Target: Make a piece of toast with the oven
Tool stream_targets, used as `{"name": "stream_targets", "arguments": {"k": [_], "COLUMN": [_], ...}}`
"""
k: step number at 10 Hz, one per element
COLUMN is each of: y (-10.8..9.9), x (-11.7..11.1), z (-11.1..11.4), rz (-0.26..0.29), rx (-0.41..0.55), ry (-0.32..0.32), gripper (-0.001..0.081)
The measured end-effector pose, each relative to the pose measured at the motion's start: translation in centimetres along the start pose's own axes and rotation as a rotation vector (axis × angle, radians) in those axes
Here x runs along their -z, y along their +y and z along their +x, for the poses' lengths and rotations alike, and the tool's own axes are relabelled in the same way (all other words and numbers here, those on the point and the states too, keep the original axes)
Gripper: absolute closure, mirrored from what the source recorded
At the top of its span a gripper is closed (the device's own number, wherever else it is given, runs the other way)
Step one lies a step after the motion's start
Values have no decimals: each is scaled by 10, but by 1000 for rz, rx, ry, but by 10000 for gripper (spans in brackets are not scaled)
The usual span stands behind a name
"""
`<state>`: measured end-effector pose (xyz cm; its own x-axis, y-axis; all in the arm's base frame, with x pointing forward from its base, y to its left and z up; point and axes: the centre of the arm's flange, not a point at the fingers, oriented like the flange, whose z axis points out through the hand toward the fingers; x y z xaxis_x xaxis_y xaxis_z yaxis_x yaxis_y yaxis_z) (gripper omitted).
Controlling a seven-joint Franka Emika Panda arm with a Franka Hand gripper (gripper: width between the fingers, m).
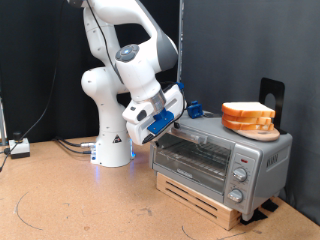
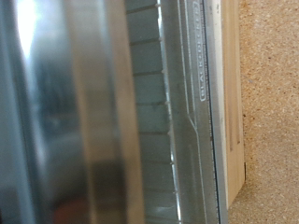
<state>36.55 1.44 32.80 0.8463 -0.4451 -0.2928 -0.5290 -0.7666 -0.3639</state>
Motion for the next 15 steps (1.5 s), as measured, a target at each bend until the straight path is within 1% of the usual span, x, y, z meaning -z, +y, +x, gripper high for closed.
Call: {"name": "stream_targets", "arguments": {"k": [4,9,15], "y": [6,19,34], "x": [4,0,3], "z": [14,35,58], "rz": [-9,-45,-52], "rx": [-24,-62,-83], "ry": [16,44,71], "gripper": [-1,-1,-1]}}
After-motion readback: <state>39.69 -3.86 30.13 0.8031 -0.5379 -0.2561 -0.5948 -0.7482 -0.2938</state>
